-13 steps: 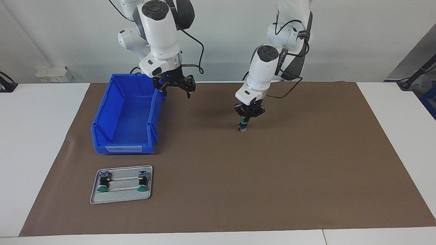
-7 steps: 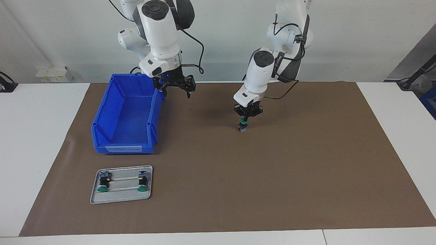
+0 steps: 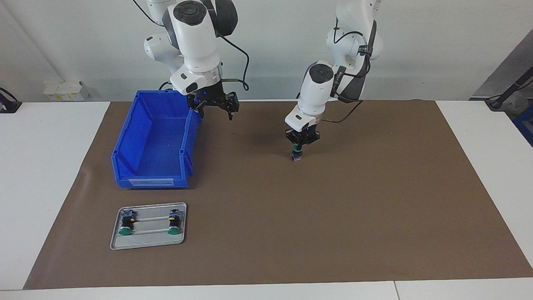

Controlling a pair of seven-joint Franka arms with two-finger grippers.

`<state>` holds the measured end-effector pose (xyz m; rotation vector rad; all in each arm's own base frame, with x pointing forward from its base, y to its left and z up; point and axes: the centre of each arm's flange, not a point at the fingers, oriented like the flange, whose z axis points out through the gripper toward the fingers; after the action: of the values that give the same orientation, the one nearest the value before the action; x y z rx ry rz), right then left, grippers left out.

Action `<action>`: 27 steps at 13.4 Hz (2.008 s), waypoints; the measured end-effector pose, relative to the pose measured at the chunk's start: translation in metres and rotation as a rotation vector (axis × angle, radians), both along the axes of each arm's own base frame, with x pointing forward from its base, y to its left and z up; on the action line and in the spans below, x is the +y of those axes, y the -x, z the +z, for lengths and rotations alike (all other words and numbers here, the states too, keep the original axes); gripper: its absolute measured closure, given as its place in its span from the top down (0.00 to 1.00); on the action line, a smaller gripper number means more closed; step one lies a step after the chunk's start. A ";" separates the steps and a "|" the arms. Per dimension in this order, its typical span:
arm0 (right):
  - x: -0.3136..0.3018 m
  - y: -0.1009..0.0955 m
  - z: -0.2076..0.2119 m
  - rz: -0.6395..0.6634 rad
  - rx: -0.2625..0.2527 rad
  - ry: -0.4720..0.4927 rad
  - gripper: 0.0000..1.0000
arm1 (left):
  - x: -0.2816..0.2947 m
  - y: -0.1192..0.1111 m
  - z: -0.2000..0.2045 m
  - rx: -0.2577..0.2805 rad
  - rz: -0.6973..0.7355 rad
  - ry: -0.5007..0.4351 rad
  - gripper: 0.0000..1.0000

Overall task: Place and press button with both arms
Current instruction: 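Return the left gripper to rest while the right gripper nears the component, then grasp the component with the right gripper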

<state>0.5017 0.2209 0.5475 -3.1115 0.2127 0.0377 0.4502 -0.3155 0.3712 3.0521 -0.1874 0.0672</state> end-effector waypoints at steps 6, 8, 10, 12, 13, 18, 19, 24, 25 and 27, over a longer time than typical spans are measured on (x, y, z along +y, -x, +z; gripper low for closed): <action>0.000 0.001 -0.002 0.000 0.004 0.002 1.00 | 0.004 0.001 -0.005 -0.025 0.006 0.012 0.01; 0.000 0.001 -0.002 0.000 0.004 0.002 1.00 | 0.005 0.002 -0.005 -0.028 0.008 0.013 0.01; 0.000 0.001 -0.002 0.000 0.004 0.002 1.00 | 0.006 0.001 -0.005 -0.030 0.010 0.014 0.01; 0.000 0.001 -0.002 0.000 0.004 0.002 1.00 | 0.006 -0.004 -0.001 -0.019 0.014 0.008 0.02; 0.000 0.001 -0.002 0.000 0.004 0.002 1.00 | 0.005 -0.010 0.005 -0.010 0.017 0.004 0.02; 0.000 0.001 -0.002 0.000 0.004 0.002 1.00 | 0.024 -0.059 0.085 0.004 0.054 -0.003 0.05; 0.000 0.001 -0.002 0.008 0.002 0.001 1.00 | 0.040 -0.072 0.104 0.004 0.056 -0.005 0.05; 0.035 0.003 -0.016 0.220 -0.097 -0.057 1.00 | 0.181 -0.126 0.170 -0.009 0.025 -0.022 0.16; 0.057 0.008 -0.026 0.255 -0.121 -0.070 1.00 | 0.214 -0.128 0.179 -0.008 0.009 -0.026 0.17; 0.105 0.015 -0.052 0.303 -0.155 -0.089 1.00 | 0.260 -0.124 0.197 -0.016 -0.005 -0.032 0.37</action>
<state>0.4867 0.3259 0.4960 -3.0076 -0.2557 -0.1826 0.5739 -0.0553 0.5678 3.0833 -0.1998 0.0894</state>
